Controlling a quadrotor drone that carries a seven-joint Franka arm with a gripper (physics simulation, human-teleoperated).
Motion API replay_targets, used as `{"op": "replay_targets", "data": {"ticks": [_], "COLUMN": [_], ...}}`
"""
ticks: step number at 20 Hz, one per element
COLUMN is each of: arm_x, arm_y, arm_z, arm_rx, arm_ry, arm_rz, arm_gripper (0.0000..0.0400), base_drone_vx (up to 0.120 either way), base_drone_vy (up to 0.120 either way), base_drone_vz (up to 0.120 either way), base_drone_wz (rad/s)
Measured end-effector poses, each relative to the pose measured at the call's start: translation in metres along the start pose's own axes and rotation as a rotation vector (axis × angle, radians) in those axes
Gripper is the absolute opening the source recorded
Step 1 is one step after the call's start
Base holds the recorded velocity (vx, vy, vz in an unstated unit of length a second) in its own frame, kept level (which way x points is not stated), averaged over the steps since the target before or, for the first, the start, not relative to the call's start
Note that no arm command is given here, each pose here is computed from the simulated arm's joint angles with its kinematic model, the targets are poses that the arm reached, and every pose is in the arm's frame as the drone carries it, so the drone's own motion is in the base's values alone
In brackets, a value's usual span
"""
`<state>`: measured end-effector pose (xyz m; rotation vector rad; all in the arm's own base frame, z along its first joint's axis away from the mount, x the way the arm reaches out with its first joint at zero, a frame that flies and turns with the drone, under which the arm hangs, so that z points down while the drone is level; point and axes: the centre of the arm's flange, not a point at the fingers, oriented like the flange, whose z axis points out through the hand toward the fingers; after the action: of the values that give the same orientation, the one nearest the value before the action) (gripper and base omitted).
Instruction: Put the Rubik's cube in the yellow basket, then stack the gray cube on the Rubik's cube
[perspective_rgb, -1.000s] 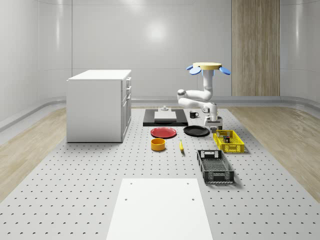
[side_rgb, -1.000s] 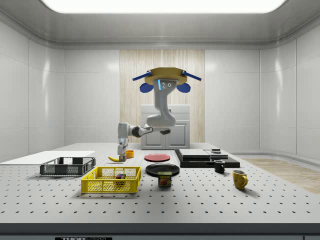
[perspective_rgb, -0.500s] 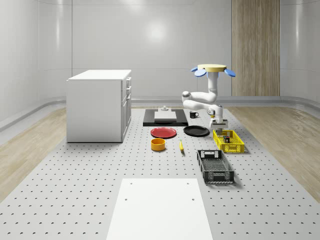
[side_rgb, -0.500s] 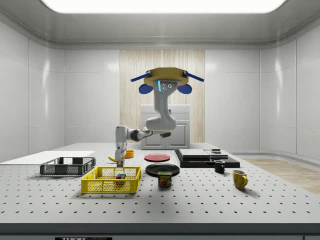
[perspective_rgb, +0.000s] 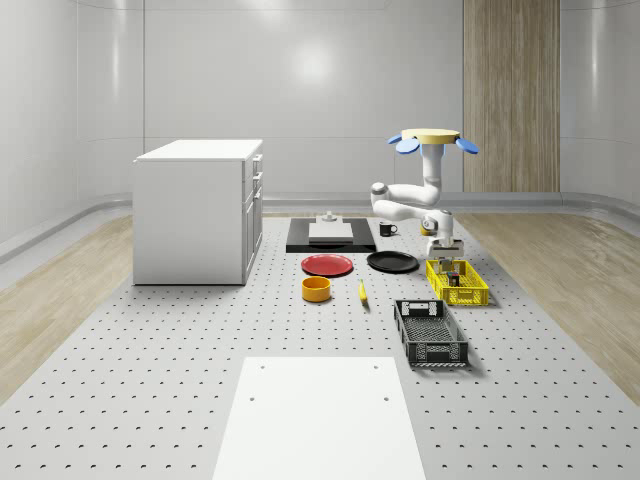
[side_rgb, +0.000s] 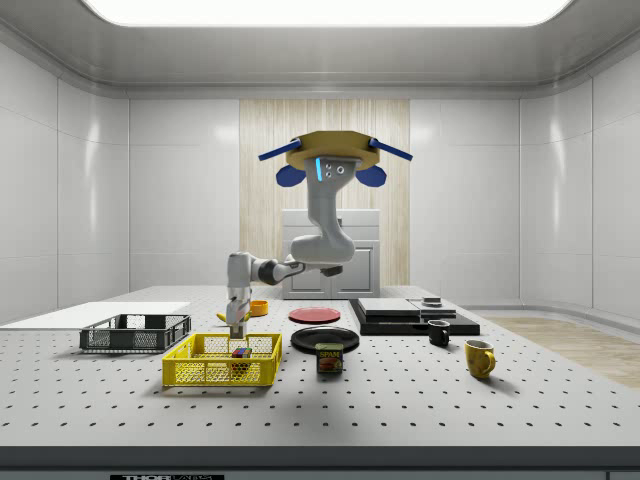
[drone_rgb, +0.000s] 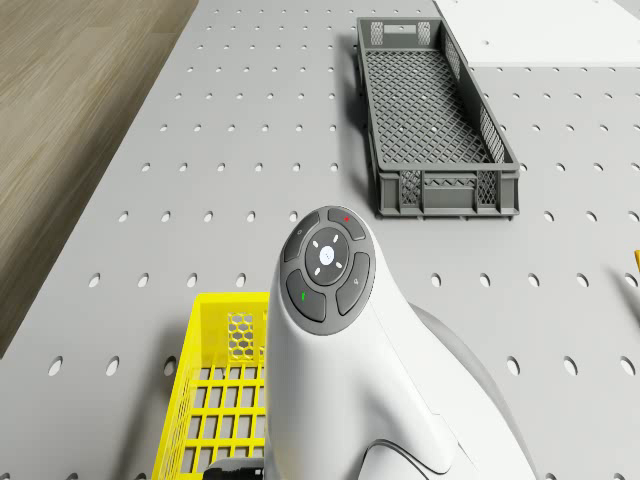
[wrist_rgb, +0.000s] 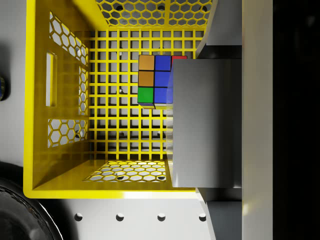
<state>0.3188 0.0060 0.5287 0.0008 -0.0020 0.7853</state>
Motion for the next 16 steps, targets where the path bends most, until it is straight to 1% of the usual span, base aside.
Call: {"op": "replay_targets", "data": {"ticks": [3, 5, 6, 12, 16], "arm_x": [0.0000, 0.0000, 0.0000, 0.0000, 0.0000], "arm_y": [0.0000, 0.0000, 0.0000, 0.0000, 0.0000], "arm_z": [0.0000, 0.0000, 0.0000, 0.0000, 0.0000], "arm_rx": [0.000, 0.000, 0.000, 0.000, 0.000], "arm_ry": [0.000, 0.000, 0.000, 0.000, 0.000], "arm_rz": [0.000, 0.000, 0.000, 0.000, 0.000], "arm_gripper": [0.0251, 0.0251, 0.0251, 0.0251, 0.0251], "base_drone_vx": [0.000, -0.120, -0.040, 0.000, 0.000], "base_drone_vy": [0.000, 0.000, 0.000, 0.113, 0.000], "base_drone_vz": [0.000, 0.000, 0.000, 0.000, -0.110], "base_drone_wz": [0.000, 0.000, 0.000, 0.000, 0.000]}}
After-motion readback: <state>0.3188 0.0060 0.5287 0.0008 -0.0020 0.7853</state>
